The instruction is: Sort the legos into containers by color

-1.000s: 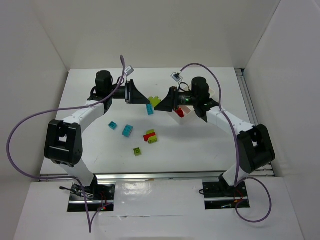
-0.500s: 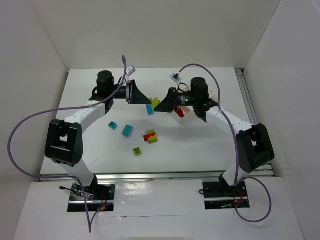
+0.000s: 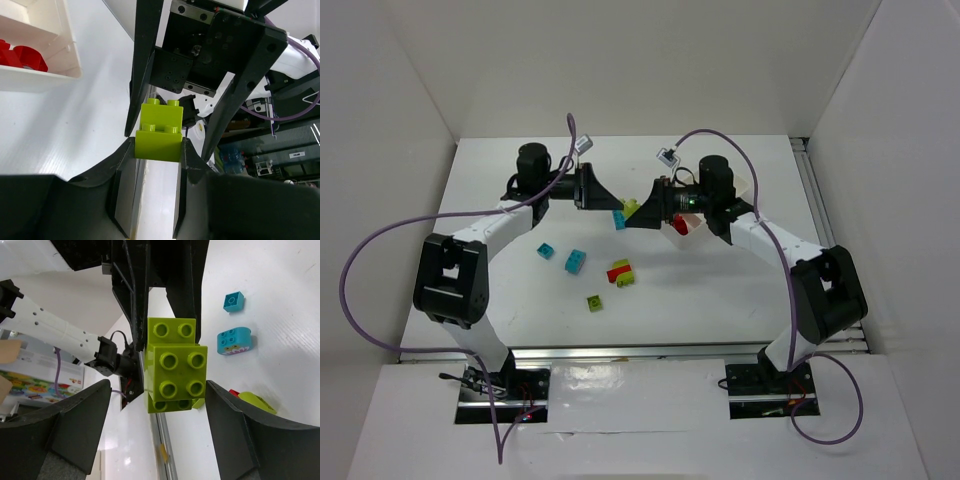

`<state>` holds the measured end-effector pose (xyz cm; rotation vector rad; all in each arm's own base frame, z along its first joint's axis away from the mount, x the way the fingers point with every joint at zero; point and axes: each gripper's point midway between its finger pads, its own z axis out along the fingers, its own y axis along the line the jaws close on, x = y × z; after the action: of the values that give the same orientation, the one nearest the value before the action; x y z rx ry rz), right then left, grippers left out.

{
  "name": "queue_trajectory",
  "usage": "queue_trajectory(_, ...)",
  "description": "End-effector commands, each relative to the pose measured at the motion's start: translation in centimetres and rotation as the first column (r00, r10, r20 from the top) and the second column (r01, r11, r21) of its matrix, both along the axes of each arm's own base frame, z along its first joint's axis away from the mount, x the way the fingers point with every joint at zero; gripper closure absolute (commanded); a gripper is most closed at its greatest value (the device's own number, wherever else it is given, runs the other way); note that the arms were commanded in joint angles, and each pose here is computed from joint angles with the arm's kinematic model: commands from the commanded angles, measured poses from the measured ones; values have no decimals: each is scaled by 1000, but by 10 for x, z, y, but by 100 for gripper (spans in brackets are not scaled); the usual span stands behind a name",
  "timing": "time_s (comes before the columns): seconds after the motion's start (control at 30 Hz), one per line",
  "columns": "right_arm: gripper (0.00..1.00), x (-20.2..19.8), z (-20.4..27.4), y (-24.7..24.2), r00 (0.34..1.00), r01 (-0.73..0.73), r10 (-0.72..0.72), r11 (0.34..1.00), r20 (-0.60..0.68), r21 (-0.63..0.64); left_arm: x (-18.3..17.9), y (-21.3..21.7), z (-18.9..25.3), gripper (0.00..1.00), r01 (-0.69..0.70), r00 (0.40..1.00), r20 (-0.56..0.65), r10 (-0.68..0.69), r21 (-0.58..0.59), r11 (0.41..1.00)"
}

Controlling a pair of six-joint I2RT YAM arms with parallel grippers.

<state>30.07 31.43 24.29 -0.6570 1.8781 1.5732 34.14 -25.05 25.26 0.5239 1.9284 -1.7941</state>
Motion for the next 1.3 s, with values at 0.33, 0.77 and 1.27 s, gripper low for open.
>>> queue_trajectory(0.33,36,8,41,6,997,-33,23,989,68,143,-3,-1,16,100,36,995,96,-36,-3,999)
queue_trajectory(0.77,33,13,42,1,1000,-3,-2,984,28,178,-10,1,15,100,49,994,100,-49,4,999)
queue_trajectory(1.27,68,24,33,-15,995,101,-99,976,-23,191,-13,2,19,100,50,992,113,-51,10,999)
